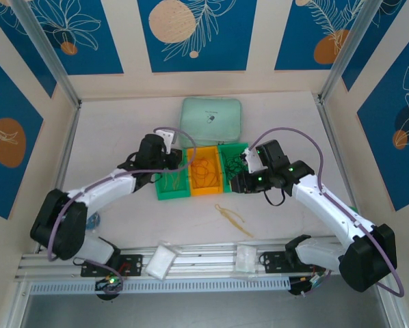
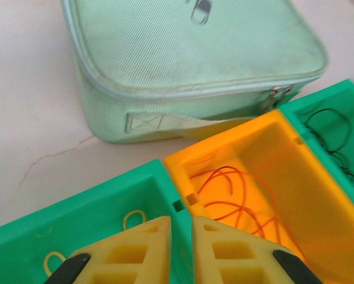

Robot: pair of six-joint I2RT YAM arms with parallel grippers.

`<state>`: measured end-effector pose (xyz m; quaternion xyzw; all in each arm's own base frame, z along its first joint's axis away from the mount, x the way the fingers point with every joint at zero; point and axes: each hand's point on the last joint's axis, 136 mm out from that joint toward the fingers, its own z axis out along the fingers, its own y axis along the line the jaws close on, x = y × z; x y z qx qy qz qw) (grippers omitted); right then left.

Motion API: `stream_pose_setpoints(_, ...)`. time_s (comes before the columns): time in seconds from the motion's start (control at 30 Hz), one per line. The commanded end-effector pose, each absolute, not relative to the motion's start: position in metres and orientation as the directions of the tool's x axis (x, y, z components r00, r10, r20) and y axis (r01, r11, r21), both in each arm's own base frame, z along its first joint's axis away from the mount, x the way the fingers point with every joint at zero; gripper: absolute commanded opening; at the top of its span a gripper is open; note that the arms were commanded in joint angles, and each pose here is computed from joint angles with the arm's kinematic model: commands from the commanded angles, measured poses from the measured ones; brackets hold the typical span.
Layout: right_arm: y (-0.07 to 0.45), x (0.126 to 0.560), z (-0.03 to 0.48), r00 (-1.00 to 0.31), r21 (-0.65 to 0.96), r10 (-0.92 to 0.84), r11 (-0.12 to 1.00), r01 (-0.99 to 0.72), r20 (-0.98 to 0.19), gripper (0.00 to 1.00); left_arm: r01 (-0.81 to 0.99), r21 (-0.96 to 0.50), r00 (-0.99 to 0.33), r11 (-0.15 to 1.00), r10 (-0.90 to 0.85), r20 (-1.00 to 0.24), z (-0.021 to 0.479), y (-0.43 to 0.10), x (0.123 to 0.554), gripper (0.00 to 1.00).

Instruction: Untangle the cables

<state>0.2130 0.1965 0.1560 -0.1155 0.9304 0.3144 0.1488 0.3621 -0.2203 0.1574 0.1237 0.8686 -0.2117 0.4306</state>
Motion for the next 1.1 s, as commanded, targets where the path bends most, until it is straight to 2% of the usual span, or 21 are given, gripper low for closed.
stream_pose_setpoints(0.0, 0.191, 0.201, 0.153, -0.931, 0.513, -0.164, 0.796, -0.32, -0.326, 0.33, 0.457, -0.276, -0.601, 0.845, 0.065, -0.797, 0.18, -0.221, 0.342, 0.16)
stream_pose_setpoints(0.17, 0.19, 0.178, 0.126, -0.945, 0.439, -0.236, 0.841, -0.315, -0.226, 0.36, 0.48, -0.337, -0.657, 0.81, 0.078, -0.749, 0.189, -0.215, 0.303, 0.16)
stream_pose_setpoints(0.33, 0.198, 0.155, 0.093, -0.945, 0.368, -0.307, 0.871, -0.326, -0.112, 0.35, 0.467, -0.365, -0.704, 0.805, 0.089, -0.704, 0.177, -0.2, 0.264, 0.16)
stream_pose_setpoints(0.43, 0.205, 0.151, 0.079, -0.932, 0.32, -0.35, 0.877, -0.36, -0.09, 0.27, 0.451, -0.359, -0.715, 0.817, 0.09, -0.694, 0.171, -0.189, 0.249, 0.16)
stream_pose_setpoints(0.7, 0.229, 0.161, 0.063, -0.889, 0.216, -0.446, 0.862, -0.458, -0.104, 0.18, 0.442, -0.349, -0.704, 0.826, 0.078, -0.706, 0.171, -0.177, 0.238, 0.16)
stream_pose_setpoints(0.9, 0.222, 0.174, 0.048, -0.877, 0.07, -0.476, 0.874, -0.48, -0.07, 0.24, 0.451, -0.346, -0.697, 0.822, 0.082, -0.712, 0.174, -0.177, 0.235, 0.16)
stream_pose_setpoints(1.07, 0.221, 0.176, 0.038, -0.875, 0.058, -0.482, 0.873, -0.484, -0.04, 0.24, 0.452, -0.33, -0.694, 0.829, 0.095, -0.714, 0.172, -0.174, 0.234, 0.16)
